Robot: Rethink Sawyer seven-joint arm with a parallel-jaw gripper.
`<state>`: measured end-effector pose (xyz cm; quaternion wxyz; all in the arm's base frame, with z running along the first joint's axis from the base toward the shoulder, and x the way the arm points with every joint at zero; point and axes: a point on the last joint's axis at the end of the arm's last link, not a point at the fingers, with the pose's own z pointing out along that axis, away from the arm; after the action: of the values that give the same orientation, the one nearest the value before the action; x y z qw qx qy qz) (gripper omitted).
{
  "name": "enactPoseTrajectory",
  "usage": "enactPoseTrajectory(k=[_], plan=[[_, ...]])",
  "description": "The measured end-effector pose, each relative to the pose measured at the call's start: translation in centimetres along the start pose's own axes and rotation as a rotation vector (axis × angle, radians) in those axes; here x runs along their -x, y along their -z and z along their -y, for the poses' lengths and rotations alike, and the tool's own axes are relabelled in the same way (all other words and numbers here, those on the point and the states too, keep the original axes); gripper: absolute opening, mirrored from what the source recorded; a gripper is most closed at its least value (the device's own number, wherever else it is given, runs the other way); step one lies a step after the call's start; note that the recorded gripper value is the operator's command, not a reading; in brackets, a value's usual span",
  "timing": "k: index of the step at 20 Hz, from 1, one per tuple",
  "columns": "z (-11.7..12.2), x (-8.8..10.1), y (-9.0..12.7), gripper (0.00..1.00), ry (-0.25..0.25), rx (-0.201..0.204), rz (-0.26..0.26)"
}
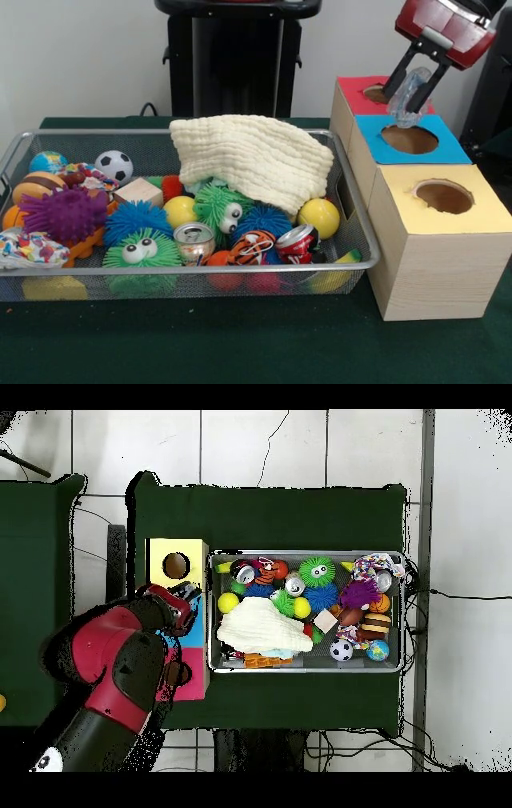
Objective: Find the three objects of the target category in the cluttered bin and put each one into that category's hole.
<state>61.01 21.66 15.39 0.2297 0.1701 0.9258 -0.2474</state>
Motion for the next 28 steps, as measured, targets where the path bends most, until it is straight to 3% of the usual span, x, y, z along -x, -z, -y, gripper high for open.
enactPoseTrajectory(k=[5,18,28], plan=[[-0.8,-0.5,-0.5,0.0,-0.013,0.005,0.009],[-3.0,0.3,-2.1,0.0,-0.072,0.072,0.11],[-3.6,0.2,-1.9,0.0,-0.133,0.095,0.112]])
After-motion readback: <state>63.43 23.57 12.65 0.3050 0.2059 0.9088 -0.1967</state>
